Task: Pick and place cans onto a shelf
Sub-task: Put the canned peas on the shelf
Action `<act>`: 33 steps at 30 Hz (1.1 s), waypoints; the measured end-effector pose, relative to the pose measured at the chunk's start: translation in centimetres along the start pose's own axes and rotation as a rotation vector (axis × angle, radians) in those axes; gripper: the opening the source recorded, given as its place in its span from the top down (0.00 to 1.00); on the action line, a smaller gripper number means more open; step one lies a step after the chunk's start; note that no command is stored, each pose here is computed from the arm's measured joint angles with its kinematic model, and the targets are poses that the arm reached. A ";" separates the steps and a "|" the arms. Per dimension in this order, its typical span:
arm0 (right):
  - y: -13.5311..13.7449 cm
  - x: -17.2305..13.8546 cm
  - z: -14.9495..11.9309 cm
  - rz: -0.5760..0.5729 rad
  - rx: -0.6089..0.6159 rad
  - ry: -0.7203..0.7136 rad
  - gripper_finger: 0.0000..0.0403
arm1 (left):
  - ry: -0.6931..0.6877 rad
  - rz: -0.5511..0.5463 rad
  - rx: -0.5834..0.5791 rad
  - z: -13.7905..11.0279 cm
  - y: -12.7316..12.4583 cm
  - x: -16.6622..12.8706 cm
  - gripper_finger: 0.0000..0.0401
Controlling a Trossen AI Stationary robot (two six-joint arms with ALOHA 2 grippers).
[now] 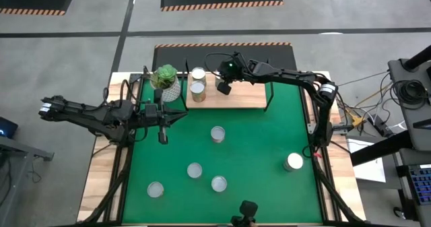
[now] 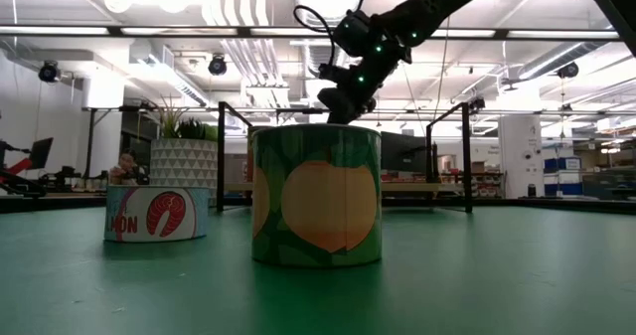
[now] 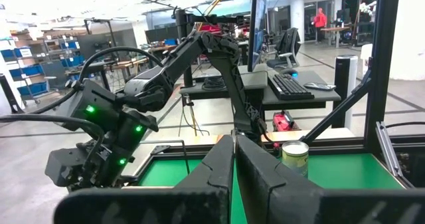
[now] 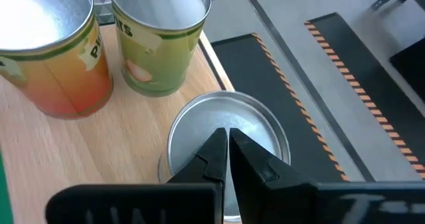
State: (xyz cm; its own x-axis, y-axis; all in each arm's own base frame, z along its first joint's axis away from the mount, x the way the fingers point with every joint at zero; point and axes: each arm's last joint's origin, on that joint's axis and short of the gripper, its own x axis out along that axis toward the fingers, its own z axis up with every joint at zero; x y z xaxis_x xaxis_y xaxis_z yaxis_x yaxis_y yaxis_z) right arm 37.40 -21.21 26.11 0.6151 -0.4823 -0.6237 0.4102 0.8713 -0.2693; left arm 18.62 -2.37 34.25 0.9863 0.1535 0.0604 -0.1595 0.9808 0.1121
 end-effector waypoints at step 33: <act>19.5 -26.5 -11.1 0.471 0.183 0.679 0.98 | 0.024 -0.026 -0.130 -0.6 -0.8 1.8 1.00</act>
State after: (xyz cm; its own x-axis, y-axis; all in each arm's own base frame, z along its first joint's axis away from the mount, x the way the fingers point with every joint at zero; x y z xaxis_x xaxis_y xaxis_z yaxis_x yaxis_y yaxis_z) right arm 21.63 9.58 29.27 0.2355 0.1372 -0.9621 0.3510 0.9112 0.2159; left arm 20.51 -2.85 33.66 0.9910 0.1289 0.0356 -0.1284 0.9916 -0.0167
